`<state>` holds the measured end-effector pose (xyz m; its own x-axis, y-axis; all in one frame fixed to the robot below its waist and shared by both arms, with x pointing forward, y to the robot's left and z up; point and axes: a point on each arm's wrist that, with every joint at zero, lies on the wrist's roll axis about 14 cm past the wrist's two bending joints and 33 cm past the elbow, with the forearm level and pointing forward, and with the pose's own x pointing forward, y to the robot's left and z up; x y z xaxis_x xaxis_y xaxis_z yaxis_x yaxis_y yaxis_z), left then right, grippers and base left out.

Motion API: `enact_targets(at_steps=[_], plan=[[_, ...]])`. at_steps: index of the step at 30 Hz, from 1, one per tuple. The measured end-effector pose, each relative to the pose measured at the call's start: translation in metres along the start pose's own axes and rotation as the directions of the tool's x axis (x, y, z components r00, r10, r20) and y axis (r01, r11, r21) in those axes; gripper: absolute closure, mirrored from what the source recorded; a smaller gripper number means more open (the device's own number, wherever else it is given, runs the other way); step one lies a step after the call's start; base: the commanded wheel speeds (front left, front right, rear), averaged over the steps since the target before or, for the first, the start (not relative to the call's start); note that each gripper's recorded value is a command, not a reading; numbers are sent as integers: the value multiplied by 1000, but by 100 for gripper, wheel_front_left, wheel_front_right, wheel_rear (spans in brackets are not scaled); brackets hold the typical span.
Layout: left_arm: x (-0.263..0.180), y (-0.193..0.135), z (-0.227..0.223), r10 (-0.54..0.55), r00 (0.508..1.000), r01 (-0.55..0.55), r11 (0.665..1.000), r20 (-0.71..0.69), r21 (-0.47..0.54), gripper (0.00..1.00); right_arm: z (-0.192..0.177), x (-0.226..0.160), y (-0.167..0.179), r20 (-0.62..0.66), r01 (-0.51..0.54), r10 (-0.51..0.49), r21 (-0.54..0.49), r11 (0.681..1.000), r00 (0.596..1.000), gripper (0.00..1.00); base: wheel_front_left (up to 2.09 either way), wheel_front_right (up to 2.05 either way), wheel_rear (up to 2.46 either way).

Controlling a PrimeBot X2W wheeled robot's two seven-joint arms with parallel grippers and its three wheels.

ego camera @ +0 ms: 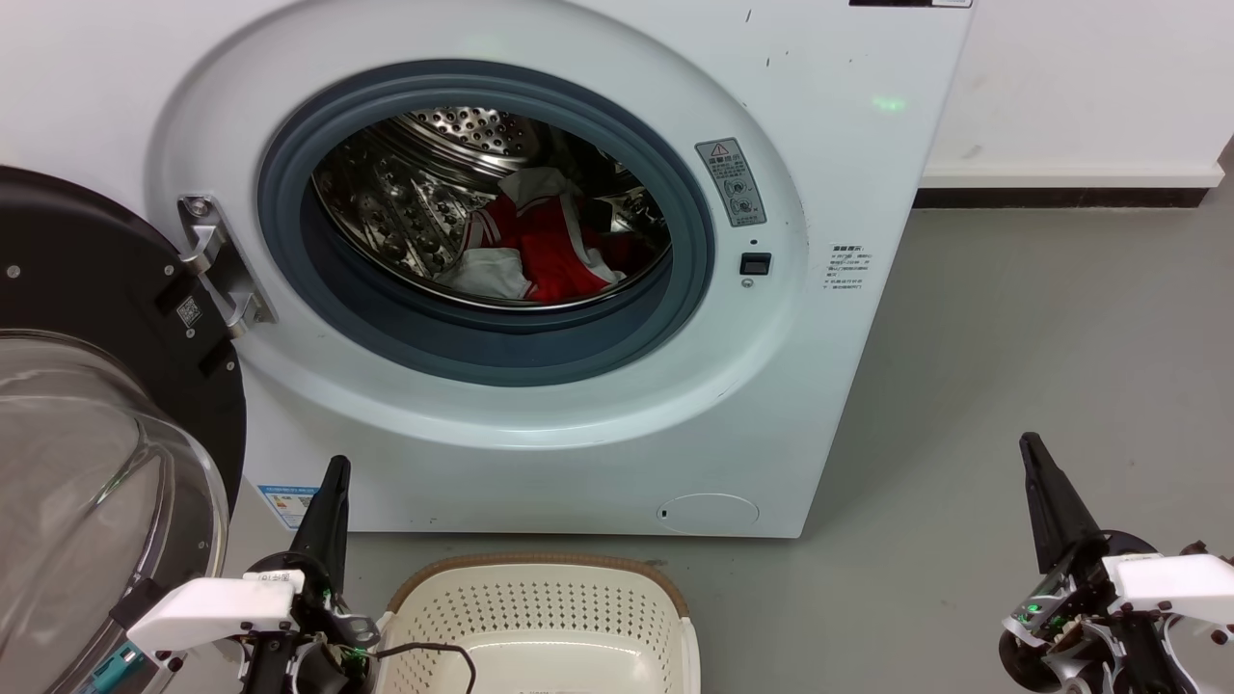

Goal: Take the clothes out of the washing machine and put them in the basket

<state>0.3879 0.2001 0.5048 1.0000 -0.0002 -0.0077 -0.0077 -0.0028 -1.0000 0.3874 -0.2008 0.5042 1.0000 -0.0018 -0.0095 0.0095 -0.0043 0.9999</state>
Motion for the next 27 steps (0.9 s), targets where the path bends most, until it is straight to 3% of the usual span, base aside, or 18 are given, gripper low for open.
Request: enact_targets(at_steps=[26,27], plan=[[0,0,0,0,1000,0,1000,0,0,100,0,0,0,0,0,0,0,1000,1000,100,0,0,0],[-1,3,0,8,1000,-8,1000,0,-1,0,0,-1,-3,0,7,-7,1,1000,1000,0,0,0,0]])
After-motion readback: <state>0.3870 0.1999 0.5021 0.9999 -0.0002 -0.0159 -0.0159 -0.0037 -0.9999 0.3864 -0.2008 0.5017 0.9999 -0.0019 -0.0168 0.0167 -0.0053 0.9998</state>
